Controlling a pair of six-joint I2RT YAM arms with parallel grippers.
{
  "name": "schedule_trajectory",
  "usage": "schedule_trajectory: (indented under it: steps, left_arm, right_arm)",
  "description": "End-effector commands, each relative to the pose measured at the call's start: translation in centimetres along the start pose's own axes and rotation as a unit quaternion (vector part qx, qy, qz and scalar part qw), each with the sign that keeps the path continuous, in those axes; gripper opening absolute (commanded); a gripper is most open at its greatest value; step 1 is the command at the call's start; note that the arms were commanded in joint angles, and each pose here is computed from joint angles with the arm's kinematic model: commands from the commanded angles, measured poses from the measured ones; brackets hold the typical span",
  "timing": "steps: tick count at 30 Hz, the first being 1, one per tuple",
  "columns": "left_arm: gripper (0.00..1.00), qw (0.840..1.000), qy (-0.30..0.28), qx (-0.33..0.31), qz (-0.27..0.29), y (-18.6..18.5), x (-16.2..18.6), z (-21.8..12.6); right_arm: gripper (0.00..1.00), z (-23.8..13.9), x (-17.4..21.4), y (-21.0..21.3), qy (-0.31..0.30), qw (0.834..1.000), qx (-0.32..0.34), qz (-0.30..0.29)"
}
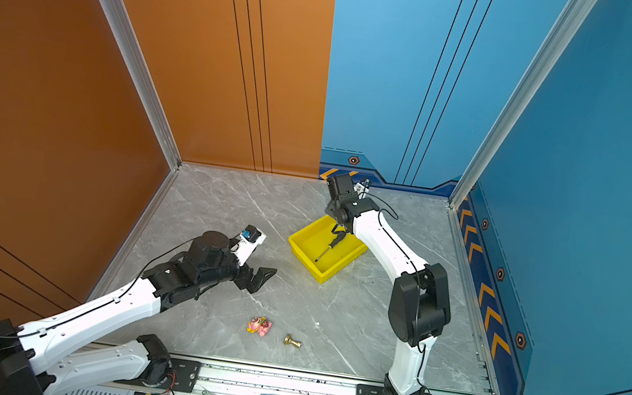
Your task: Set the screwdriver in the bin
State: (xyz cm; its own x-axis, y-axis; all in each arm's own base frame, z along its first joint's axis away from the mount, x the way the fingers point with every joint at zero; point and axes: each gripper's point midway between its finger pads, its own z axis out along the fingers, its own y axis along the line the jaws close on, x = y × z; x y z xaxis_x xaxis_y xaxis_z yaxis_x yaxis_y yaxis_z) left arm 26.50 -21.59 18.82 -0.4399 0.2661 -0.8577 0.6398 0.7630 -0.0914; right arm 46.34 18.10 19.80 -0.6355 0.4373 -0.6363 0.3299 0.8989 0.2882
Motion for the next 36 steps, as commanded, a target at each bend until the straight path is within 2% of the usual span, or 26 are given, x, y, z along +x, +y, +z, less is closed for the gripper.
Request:
schedule_trajectory:
  steps: [1,11,18,25,31,36]
  left_arm:
    - [0.98,1.0,0.009,-0.019,-0.005,0.8,0.9,-0.5]
    - [0.98,0.999,0.006,-0.039,-0.023,1.4,0.2,-0.7]
    - [0.98,0.998,0.02,-0.045,-0.024,1.7,0.7,-0.5]
    - [0.98,0.997,0.03,-0.061,-0.026,2.2,1.2,-0.8]
    - [0.98,0.994,0.018,-0.101,-0.027,3.6,0.9,-1.9]
    - [0.98,0.987,0.026,-0.158,-0.02,5.6,1.3,-3.3]
  right_arm:
    - [0.73,-1.3,0.8,-2.2,-0.006,0.998,0.035,-0.047]
    - [0.8,-5.0,2.7,-3.9,-0.011,0.991,0.024,-0.131]
    - [0.87,-5.2,3.4,-4.5,-0.012,0.985,0.01,-0.169]
    - [0.89,-5.9,2.7,-3.7,-0.024,0.975,-0.016,-0.222]
    - [0.97,-8.1,1.1,-4.4,-0.059,0.963,-0.023,-0.262]
    - [1.0,-10.3,0.5,-6.8,-0.087,0.957,-0.021,-0.276]
